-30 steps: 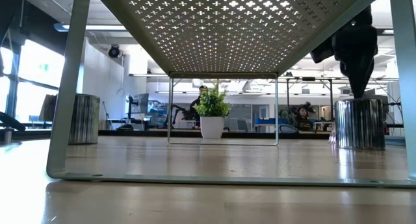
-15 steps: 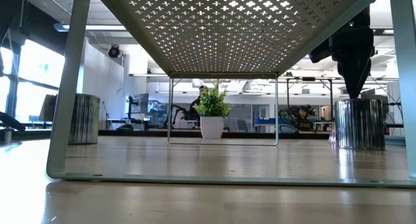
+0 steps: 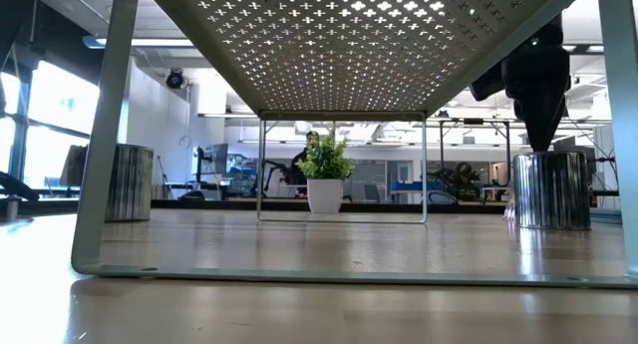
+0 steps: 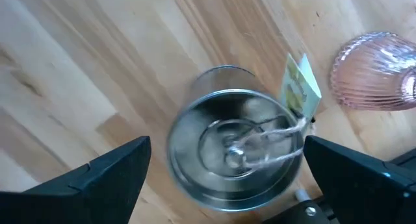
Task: Pick & Place candle stick holders
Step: Put the top right silver scented candle on the shelf
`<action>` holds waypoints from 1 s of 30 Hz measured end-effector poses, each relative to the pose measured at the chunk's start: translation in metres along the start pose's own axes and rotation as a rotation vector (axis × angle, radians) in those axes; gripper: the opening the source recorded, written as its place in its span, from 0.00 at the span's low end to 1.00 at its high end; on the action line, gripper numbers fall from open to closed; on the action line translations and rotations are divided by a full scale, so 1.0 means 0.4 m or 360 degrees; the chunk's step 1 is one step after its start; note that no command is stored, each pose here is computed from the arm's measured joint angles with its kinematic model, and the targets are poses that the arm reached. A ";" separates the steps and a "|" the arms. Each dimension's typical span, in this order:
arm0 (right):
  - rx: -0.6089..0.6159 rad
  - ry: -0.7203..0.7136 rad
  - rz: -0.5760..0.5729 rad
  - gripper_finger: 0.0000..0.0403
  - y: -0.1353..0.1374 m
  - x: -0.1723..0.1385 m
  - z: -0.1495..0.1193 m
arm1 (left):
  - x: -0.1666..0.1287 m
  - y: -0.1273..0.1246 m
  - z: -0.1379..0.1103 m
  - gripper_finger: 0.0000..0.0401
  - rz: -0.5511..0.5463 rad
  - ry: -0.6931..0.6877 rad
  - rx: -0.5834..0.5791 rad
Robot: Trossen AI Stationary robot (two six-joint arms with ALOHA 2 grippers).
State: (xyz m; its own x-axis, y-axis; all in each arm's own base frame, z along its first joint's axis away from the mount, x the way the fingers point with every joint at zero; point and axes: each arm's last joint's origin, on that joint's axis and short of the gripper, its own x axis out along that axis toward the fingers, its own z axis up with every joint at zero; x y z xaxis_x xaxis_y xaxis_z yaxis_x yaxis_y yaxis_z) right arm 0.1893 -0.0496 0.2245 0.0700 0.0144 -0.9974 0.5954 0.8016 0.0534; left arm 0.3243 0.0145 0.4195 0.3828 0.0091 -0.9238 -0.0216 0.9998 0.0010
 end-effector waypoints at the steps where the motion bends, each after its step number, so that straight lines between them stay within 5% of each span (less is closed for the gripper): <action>1: -0.0001 0.0021 -0.0008 0.99 0.001 0.006 0.003 | 0.000 0.000 0.000 0.55 0.0000 -0.0001 0.0000; 14: -0.0066 0.0167 -0.0063 0.99 0.016 0.079 0.047 | -0.013 0.000 -0.005 0.55 0.0001 -0.0021 -0.0001; 30: 0.0000 0.0270 -0.0115 0.99 0.010 0.078 0.032 | -0.016 0.000 -0.007 0.55 0.0001 -0.0026 -0.0001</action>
State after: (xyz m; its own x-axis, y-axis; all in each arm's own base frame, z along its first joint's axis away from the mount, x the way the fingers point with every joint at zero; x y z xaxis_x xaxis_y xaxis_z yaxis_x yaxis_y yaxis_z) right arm 0.2040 -0.0536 0.1943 -0.1090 0.0573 -0.9924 0.5941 0.8042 -0.0188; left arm 0.3192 0.0143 0.4244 0.3979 0.0099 -0.9174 -0.0222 0.9998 0.0012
